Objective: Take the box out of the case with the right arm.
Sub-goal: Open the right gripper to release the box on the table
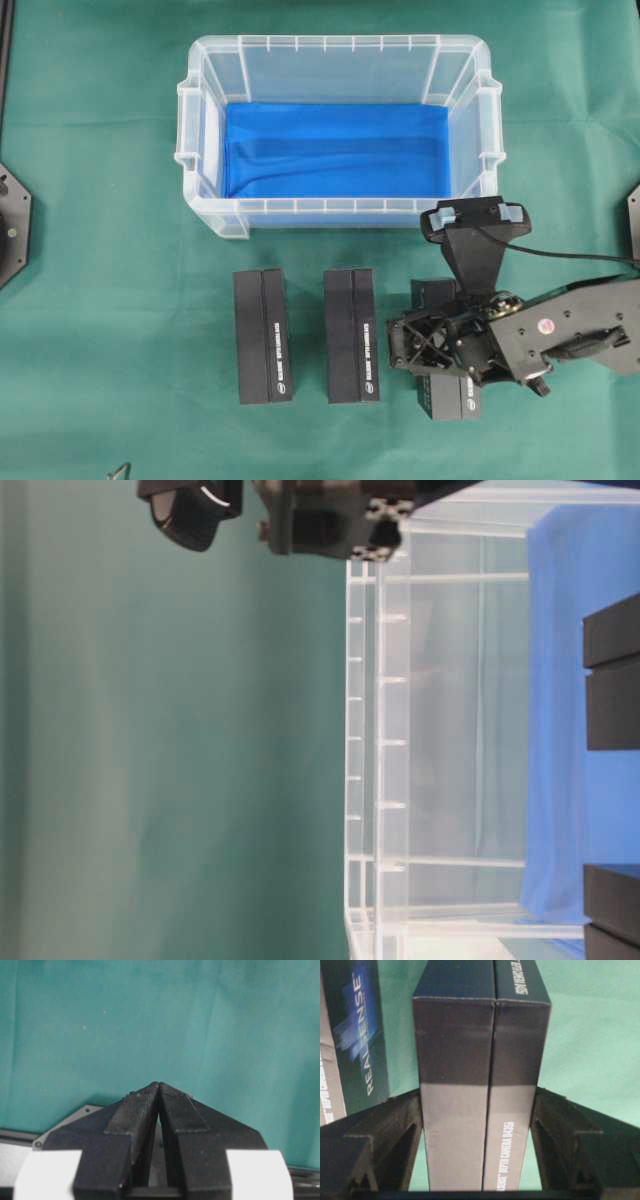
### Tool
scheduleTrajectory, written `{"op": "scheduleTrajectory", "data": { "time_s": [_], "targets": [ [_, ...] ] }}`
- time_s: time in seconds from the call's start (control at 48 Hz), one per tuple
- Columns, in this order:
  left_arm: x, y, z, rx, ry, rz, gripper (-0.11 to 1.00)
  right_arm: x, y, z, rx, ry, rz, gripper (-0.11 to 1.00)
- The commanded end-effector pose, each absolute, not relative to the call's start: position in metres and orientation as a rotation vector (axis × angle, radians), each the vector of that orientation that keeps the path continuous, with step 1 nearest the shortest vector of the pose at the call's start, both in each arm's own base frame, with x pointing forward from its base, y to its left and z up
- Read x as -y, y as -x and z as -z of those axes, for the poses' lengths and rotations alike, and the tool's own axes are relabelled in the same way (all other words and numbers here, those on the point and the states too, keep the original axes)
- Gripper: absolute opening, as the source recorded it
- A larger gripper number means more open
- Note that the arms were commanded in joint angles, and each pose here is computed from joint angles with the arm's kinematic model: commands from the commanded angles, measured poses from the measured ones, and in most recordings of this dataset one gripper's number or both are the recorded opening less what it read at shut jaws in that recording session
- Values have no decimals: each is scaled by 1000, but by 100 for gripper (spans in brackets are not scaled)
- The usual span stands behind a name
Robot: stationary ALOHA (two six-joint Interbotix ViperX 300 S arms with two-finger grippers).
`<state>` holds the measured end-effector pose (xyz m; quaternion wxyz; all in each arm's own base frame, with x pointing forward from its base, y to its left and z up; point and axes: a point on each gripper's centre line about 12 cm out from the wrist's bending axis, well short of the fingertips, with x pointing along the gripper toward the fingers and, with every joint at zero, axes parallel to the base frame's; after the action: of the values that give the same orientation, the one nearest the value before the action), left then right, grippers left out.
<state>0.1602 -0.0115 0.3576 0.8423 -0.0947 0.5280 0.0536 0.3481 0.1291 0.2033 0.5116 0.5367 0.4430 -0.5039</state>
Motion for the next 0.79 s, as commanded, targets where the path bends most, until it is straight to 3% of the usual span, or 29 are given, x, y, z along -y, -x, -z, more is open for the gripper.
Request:
{"op": "scheduleTrajectory", "data": {
  "time_s": [0.0, 0.479, 0.604, 0.771],
  "targets": [
    [11, -162, -363, -1098, 201, -114, 2, -130, -349, -214, -1055, -1320, 1185, 65],
    [11, -162, -363, -1097, 203, -114, 2, -130, -349, -217, -1051, -1330, 1180, 66],
    [11, -162, -363, -1098, 201, -114, 2, -129, -349, -217, -1051, -1330, 1180, 90],
    [11, -162, -363, -1098, 201, -114, 2, -129, -350, -218, -1050, -1331, 1179, 88]
  ]
}}
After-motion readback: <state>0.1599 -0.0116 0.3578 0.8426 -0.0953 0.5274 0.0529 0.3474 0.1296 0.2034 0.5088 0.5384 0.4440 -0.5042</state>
